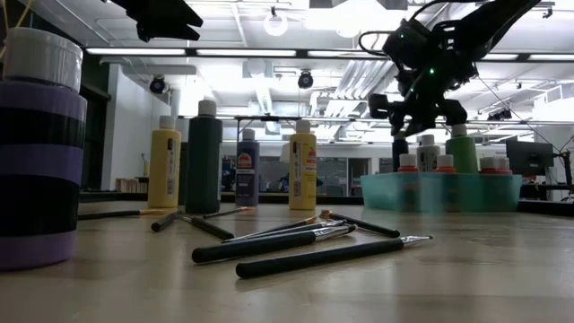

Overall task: Pick & Place Paint Supplies
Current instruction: Put the small blue paint bottle into the green bin

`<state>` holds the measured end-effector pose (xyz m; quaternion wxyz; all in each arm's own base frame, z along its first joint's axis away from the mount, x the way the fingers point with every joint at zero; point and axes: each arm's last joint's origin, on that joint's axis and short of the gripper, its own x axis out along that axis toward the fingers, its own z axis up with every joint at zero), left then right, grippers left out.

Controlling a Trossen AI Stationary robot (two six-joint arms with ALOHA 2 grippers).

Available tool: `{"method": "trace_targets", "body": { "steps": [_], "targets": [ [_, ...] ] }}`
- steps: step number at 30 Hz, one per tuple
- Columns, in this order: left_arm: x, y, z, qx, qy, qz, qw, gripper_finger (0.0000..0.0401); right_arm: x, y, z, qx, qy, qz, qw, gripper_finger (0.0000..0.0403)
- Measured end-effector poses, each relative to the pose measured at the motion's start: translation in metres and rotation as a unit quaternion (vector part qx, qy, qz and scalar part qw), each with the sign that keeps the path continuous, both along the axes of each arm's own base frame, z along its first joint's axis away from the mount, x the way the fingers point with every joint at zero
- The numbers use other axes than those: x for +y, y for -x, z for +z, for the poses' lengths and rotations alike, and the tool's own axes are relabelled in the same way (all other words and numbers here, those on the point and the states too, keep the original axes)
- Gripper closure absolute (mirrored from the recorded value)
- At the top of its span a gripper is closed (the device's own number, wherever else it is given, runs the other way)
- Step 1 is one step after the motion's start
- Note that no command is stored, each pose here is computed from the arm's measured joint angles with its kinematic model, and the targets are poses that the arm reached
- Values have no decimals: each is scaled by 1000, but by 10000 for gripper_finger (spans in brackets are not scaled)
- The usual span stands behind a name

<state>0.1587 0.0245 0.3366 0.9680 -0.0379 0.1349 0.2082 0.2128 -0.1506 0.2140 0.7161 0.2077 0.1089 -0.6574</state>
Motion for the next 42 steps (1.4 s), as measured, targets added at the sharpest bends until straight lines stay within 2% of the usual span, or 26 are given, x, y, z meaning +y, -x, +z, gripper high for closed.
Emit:
{"method": "trace_targets", "body": {
  "steps": [11, 17, 25, 42],
  "targets": [
    [0, 0, -1, 3, 0, 0, 1000, 185, 10, 10, 40, -30, 42, 31, 998, 293],
    [0, 1, -4, 20, 2, 0, 1000, 185, 37, 17, 50, -35, 24, 60, 997, 293],
    [0, 1, -5, 24, 7, 1, 1000, 185, 73, 23, 36, -29, -34, 43, 998, 293],
    [0, 1, -5, 26, 3, -2, 1000, 185, 99, -1, -7, -6, -49, -2, 999, 293]
  ]
}}
